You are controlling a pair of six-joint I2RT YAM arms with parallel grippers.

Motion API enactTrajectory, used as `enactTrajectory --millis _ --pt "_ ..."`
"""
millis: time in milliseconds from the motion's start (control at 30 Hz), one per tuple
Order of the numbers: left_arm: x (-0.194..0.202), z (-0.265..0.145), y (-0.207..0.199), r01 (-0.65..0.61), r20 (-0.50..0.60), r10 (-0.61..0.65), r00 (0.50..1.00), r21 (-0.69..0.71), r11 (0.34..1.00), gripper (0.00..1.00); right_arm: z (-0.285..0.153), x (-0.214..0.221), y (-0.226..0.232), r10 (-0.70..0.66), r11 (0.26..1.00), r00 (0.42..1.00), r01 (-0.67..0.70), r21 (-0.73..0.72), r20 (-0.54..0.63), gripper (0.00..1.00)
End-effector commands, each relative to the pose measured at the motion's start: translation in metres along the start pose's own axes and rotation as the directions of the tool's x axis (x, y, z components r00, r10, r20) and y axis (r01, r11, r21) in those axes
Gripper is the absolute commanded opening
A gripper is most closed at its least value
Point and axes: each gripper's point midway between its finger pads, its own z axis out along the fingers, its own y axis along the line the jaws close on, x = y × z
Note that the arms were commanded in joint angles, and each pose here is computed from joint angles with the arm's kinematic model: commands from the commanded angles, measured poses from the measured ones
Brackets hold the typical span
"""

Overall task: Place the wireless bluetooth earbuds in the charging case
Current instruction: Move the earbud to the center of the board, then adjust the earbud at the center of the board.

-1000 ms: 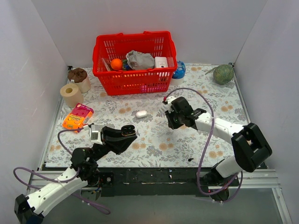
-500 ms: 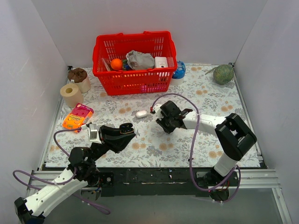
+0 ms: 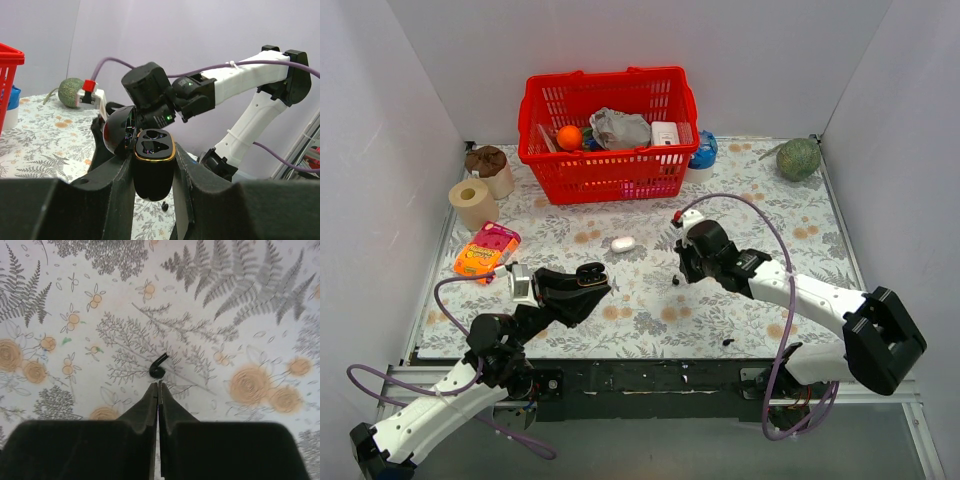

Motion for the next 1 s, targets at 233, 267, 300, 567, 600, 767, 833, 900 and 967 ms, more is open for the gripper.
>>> enactTrajectory --millis 233,267,300,567,600,767,833,900,967 --pt "-0.007 0.007 -0.006 0.027 -0.002 -0.027 1.000 0.013 1.000 0.00 0.014 0.043 0.047 0.174 0.972 0.984 -0.177 -0.157 -0.028 0.01" --pt "-0.005 0.007 -0.005 0.031 -0.004 -0.031 1.000 0.010 0.999 0.00 0.018 0.045 0.047 0.172 0.973 0.984 -0.175 -0.148 -0.039 0.01" --pt "-0.004 0.008 -0.005 0.039 -0.009 -0.039 0.999 0.009 0.999 0.00 0.021 0.046 0.045 0.170 0.975 0.985 -0.174 -0.140 -0.040 0.01" --pt "-0.004 0.008 -0.004 0.043 -0.016 -0.043 0.999 0.003 0.999 0.00 0.046 0.063 0.026 0.165 0.985 0.983 -0.170 -0.044 -0.085 0.01" --pt "-0.003 0.008 -0.004 0.040 -0.019 -0.040 0.999 0.002 0.999 0.00 0.047 0.066 0.021 0.170 0.984 0.982 -0.173 -0.031 -0.085 0.01" --pt "-0.001 0.006 -0.001 0.028 -0.023 -0.028 0.999 -0.009 1.000 0.00 0.050 0.060 0.001 0.184 0.983 0.982 -0.184 0.017 -0.034 0.01" --pt "0.001 0.006 0.000 0.027 -0.029 -0.027 0.999 -0.012 1.000 0.00 0.053 0.062 -0.007 0.188 0.981 0.981 -0.186 0.047 -0.052 0.01" --pt "0.002 0.006 0.001 0.023 -0.035 -0.024 0.999 -0.015 1.000 0.00 0.053 0.063 -0.012 0.185 0.982 0.981 -0.182 0.060 -0.055 0.01" --pt "0.003 0.006 0.002 0.019 -0.036 -0.020 0.999 -0.019 1.000 0.00 0.053 0.063 -0.020 0.191 0.979 0.981 -0.187 0.081 -0.047 0.01"
